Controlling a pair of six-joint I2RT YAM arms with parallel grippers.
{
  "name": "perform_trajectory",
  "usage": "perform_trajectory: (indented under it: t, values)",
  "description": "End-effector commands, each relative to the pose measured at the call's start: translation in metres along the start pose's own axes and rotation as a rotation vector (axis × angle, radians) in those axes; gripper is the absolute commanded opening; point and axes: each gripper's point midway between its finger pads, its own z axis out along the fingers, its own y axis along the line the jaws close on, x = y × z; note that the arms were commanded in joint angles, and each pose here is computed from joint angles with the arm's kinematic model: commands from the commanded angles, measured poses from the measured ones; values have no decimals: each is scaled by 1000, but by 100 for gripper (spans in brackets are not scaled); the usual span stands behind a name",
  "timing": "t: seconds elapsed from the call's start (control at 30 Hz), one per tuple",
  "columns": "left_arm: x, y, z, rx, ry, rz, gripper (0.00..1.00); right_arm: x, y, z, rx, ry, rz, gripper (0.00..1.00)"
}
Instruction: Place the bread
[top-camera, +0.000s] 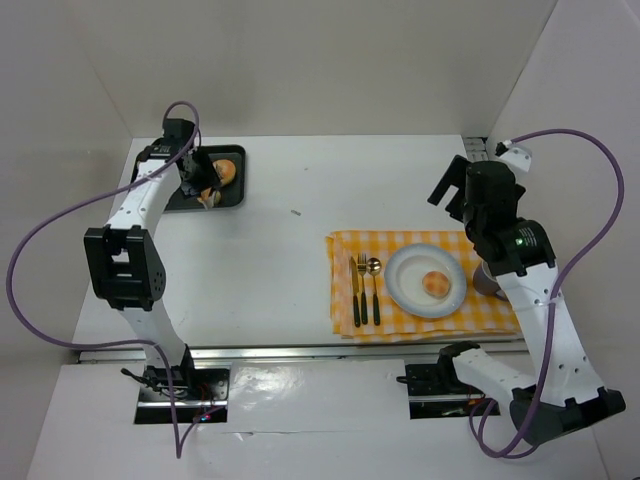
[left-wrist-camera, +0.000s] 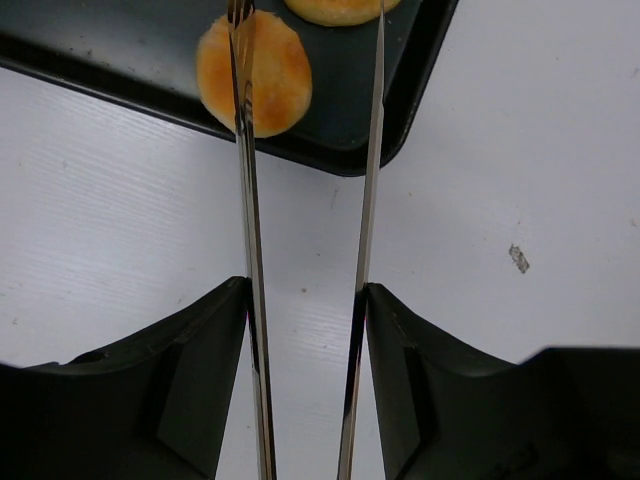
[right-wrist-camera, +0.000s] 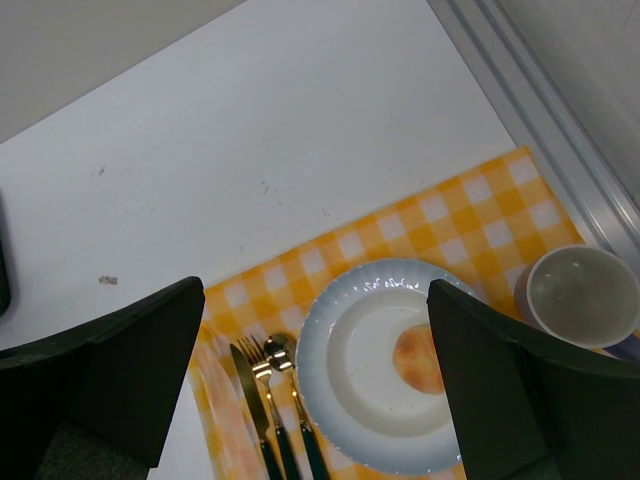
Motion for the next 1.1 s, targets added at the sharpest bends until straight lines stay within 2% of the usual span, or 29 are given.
perform_trajectory:
  t: [0.0,0.37,0.7,0.8,0.83,0.97,1.07]
  values:
    - [-28,-4,-9,29,-69,-51,62,-9,8,4,-23,-34,27,100]
    - [-57,4,29,11,-64,-66,62,-3,14,13,-31,-10,27,100]
    - [-51,3,45,62,11,-105,62,-1,19,17,-43,6,23,100]
    - [-41,5,50,60,40,-115,55,-2,20,18,-43,6,23,100]
    - [-40,5,47,60,40,-115,48,-2,20,18,-43,6,23,100]
    - [-44,-1,36,91,29,-114,36,-2,20,18,-43,6,23,100]
    - [-53,0,23,100,-2,-120,33,-4,20,15,-47,-1,27,100]
